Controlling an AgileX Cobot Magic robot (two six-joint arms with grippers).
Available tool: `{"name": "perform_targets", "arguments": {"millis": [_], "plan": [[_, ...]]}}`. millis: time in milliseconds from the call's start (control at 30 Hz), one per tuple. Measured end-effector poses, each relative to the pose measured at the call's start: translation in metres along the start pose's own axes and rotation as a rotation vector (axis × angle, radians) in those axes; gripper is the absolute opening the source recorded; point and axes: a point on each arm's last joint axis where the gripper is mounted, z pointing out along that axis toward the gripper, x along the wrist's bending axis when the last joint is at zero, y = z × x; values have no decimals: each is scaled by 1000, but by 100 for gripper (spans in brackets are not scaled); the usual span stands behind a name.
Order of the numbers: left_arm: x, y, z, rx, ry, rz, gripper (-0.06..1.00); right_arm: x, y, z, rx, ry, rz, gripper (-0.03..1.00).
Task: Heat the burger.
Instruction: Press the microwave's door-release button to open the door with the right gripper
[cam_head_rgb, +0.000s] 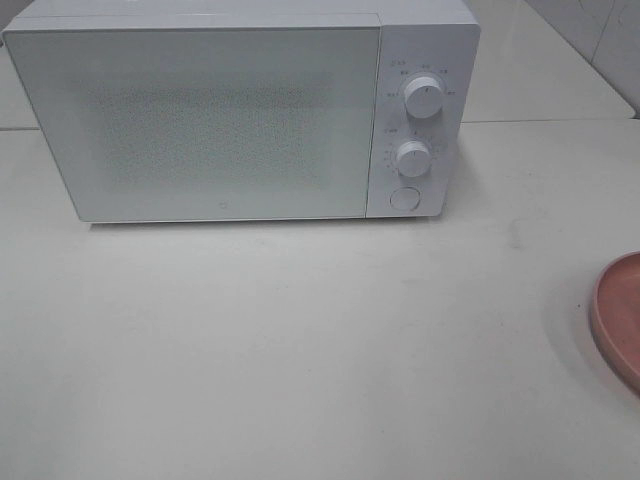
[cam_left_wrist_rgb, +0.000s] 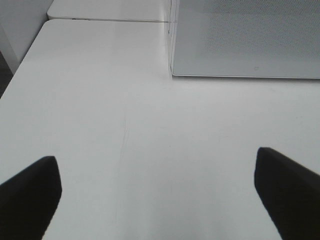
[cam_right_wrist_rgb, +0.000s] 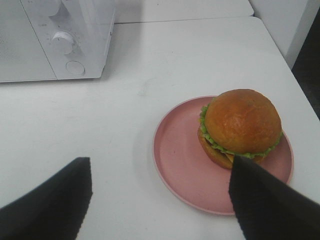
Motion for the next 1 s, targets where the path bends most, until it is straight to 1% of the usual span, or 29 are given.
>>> {"name": "perform_targets", "arguments": {"millis": [567, 733, 833, 900, 1000], "plan": [[0, 0, 0, 0, 0, 0, 98, 0, 0, 0, -1, 0, 0, 75], [0, 0, 0, 0, 0, 0, 98, 2, 6, -3, -30, 18, 8, 75], [0, 0, 0, 0, 0, 0, 98, 2, 7, -2, -30, 18, 8, 75], [0, 0, 0, 0, 0, 0, 98, 3, 13, 4, -4, 17, 6, 75], [0, 0, 0, 0, 0, 0, 98, 4, 17, 8, 3, 19, 5, 75]]}}
